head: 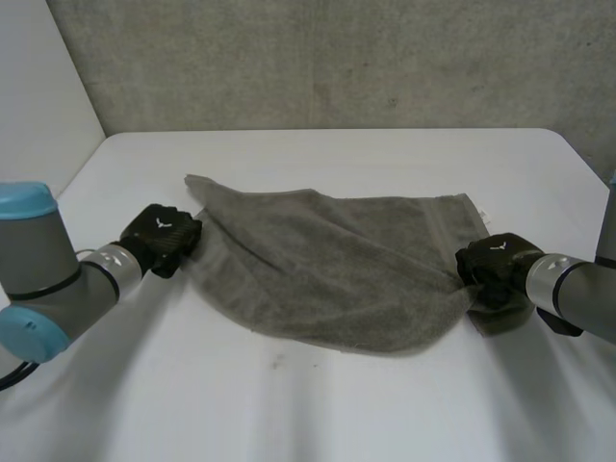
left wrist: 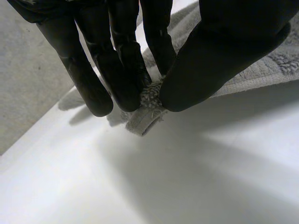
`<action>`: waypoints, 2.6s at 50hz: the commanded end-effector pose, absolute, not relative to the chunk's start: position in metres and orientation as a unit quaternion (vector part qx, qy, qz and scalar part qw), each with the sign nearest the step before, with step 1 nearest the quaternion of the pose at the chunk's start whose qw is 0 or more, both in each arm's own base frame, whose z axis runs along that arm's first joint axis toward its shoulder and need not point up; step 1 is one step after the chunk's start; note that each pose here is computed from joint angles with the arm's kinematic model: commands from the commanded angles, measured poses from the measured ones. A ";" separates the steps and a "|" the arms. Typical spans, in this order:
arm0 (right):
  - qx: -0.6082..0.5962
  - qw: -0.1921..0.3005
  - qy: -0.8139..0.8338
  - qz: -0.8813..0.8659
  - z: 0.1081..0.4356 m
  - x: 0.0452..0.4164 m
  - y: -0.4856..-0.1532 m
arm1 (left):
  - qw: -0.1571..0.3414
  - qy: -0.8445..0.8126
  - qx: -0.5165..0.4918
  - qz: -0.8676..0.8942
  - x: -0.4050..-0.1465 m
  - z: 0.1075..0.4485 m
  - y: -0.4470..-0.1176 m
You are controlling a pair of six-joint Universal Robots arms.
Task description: Fold the towel.
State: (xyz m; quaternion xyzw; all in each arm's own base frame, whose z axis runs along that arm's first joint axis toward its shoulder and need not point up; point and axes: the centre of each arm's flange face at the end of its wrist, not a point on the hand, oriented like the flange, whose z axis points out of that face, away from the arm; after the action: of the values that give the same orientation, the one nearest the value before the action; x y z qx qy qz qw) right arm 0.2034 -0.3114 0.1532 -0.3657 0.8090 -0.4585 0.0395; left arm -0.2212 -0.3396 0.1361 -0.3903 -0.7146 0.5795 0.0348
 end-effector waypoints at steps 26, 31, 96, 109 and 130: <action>-0.369 -0.016 0.780 -0.506 0.186 0.195 -0.329 | -0.043 -0.706 -0.425 0.565 -0.200 0.208 -0.264; -0.337 -0.023 0.754 -0.563 0.203 0.199 -0.358 | -0.044 -0.689 -0.401 0.602 -0.204 0.223 -0.284; -0.383 -0.061 0.745 -0.543 0.186 0.210 -0.368 | 0.046 -0.746 -0.332 0.576 -0.204 0.182 -0.266; -0.286 -0.041 0.770 -0.569 0.216 0.187 -0.344 | 0.028 -0.719 -0.318 0.618 -0.203 0.187 -0.297; -0.253 0.055 0.783 -0.565 0.169 0.195 -0.272 | 0.032 -0.726 -0.318 0.609 -0.203 0.178 -0.298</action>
State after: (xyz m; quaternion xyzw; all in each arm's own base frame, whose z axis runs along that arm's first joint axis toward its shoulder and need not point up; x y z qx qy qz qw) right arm 0.1888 -0.2721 0.1809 -0.2835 0.7956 -0.5345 0.0321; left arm -0.2023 -0.2992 0.1783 -0.3176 -0.7254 0.6099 0.0308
